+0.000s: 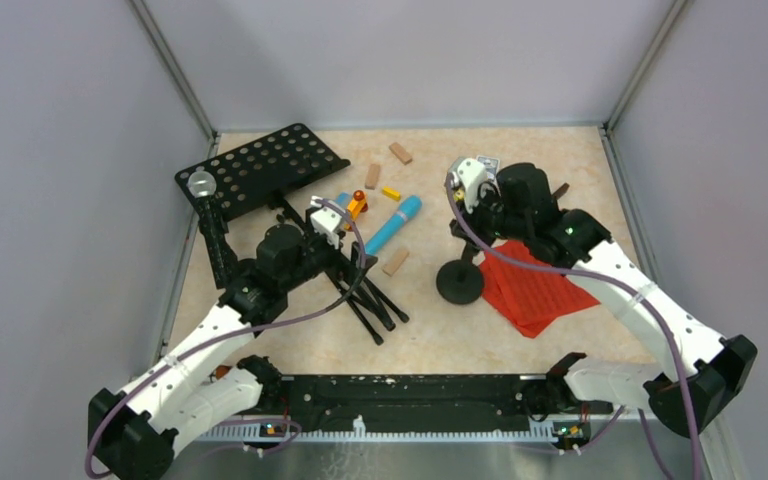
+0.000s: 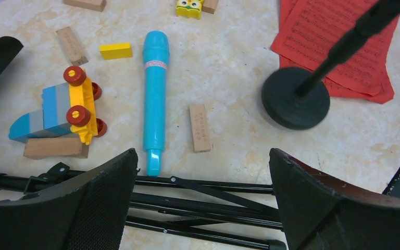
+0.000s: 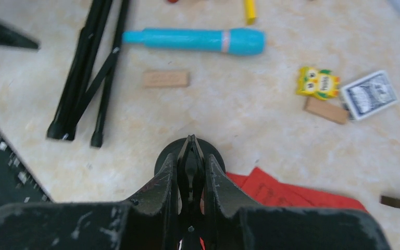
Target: Pack up the instrument practice props
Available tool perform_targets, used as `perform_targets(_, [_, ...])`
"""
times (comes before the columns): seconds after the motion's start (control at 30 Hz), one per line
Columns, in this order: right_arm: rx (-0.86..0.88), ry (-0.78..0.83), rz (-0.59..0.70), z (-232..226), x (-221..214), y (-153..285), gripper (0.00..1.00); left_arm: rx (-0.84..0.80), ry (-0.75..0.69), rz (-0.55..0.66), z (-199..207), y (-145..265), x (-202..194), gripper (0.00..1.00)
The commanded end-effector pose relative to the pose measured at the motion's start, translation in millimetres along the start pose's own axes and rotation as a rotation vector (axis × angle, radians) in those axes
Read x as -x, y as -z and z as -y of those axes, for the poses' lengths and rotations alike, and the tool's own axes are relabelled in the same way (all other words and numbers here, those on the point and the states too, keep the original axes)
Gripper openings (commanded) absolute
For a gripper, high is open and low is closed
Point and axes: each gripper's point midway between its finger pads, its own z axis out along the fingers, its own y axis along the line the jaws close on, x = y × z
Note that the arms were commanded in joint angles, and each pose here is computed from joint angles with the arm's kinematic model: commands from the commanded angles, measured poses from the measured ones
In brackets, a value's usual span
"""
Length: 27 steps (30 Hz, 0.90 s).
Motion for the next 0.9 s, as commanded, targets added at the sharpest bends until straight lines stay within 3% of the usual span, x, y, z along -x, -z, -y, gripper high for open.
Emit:
perform_targets(0.0, [-0.335, -0.080, 0.232, 66.7, 90.7, 13.9, 0.00, 0.076, 0.008, 0.069, -11.3, 5.8, 15.7, 0.99])
perform_targets(0.33, [-0.644, -0.084, 0.344, 154.8, 161.9, -29.4, 0.00, 0.187, 0.032, 0.150, -27.3, 20.1, 27.6, 0.99])
perform_targets(0.53, [-0.675, -0.076, 0.362, 206.2, 193.0, -71.8, 0.00, 0.194, 0.045, 0.151, -29.3, 19.2, 29.9, 0.99])
perform_targets(0.87, [-0.702, -0.070, 0.290, 253.9, 196.6, -134.4, 0.00, 0.196, 0.083, 0.137, -35.9, 16.1, 28.9, 0.99])
